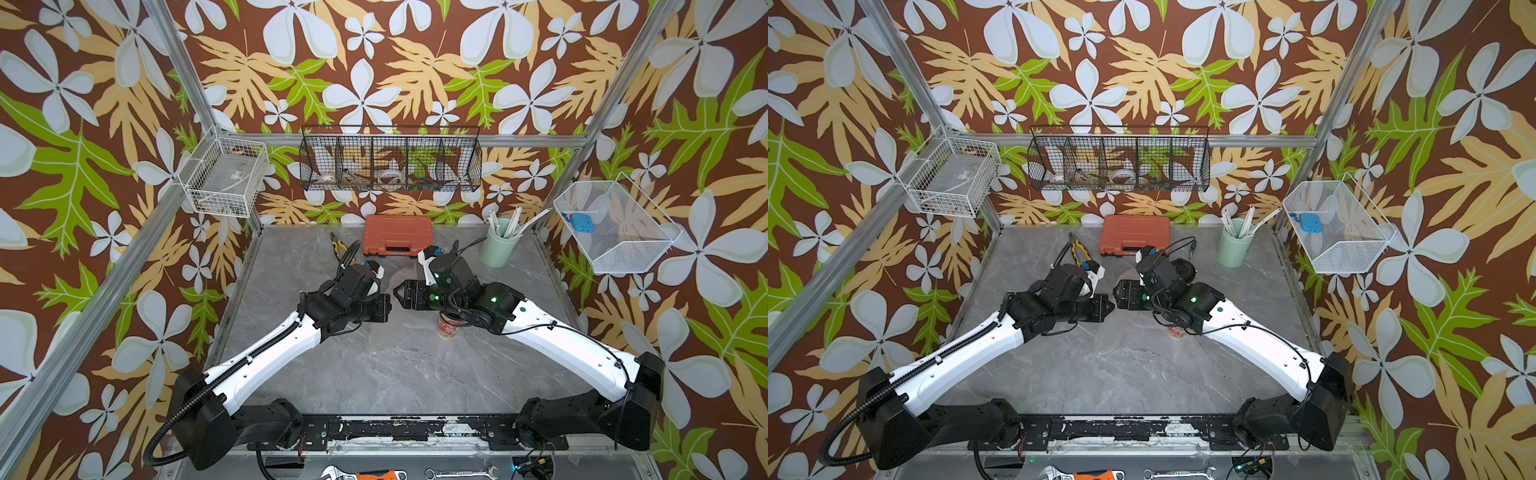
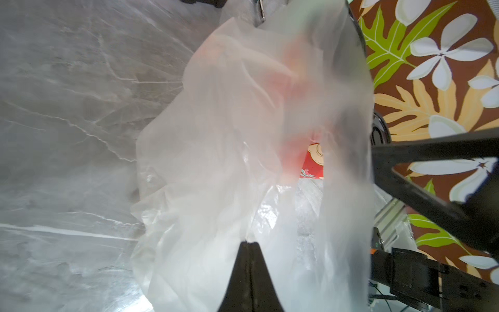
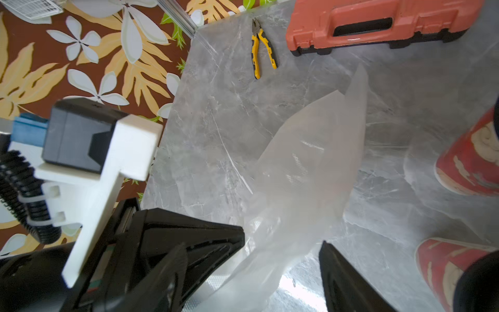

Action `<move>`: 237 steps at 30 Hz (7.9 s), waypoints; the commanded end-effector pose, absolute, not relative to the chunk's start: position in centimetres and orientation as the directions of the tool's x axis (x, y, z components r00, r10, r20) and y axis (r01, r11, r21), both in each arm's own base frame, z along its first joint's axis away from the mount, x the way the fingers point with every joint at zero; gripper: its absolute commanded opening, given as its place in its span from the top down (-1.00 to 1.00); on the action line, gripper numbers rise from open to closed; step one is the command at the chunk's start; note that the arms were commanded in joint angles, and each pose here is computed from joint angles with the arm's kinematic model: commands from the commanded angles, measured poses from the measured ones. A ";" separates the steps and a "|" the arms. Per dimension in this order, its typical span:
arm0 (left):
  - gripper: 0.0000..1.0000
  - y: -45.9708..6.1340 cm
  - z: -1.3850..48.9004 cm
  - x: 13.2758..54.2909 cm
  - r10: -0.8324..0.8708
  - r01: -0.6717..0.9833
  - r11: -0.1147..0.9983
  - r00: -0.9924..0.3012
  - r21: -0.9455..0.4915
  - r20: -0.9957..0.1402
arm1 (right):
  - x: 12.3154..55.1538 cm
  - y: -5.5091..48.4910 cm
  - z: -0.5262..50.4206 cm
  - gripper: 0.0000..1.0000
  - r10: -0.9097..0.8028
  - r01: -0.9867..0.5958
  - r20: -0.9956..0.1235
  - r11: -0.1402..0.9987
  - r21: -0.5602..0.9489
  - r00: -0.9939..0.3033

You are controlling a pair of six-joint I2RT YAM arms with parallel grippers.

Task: Pack milk tea into plastic carrier bags
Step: Adjust the plastic carrier bag at the center of the board, then pick up the milk tea cup at the center of the board.

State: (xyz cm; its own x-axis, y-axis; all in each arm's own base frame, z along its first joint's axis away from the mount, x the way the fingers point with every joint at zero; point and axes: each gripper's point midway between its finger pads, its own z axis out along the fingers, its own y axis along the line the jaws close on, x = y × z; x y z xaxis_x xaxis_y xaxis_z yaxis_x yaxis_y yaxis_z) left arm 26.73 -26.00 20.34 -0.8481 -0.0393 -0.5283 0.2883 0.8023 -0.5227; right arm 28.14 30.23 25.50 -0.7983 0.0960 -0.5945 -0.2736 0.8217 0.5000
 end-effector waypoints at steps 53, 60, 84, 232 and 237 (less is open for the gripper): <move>-0.44 -24.0 27.4 26.6 0.106 0.432 0.831 -0.741 -0.349 -0.664 | 26.8 32.2 23.5 1.00 -0.097 -0.390 -0.547 0.803 0.450 -0.831; -0.46 -23.0 23.0 27.6 0.323 0.473 0.868 -0.768 -0.149 -0.554 | 26.6 31.8 23.8 1.00 -0.097 -0.395 -0.556 0.804 0.445 -0.826; 1.00 -21.9 25.3 28.3 0.021 0.315 0.892 -0.746 -0.325 -0.666 | 27.3 27.3 22.3 0.81 -0.140 -0.340 -0.580 0.906 0.252 -0.803; 1.00 -22.5 24.9 26.5 -0.170 0.320 0.779 -0.720 -0.539 -0.673 | 29.4 15.5 27.3 -0.23 0.061 0.058 -0.507 0.998 0.022 -0.860; 1.00 -24.4 25.7 27.1 -0.189 0.366 0.717 -0.717 -0.593 -0.670 | 29.2 15.2 30.0 -0.22 0.045 0.030 -0.545 0.999 0.037 -0.837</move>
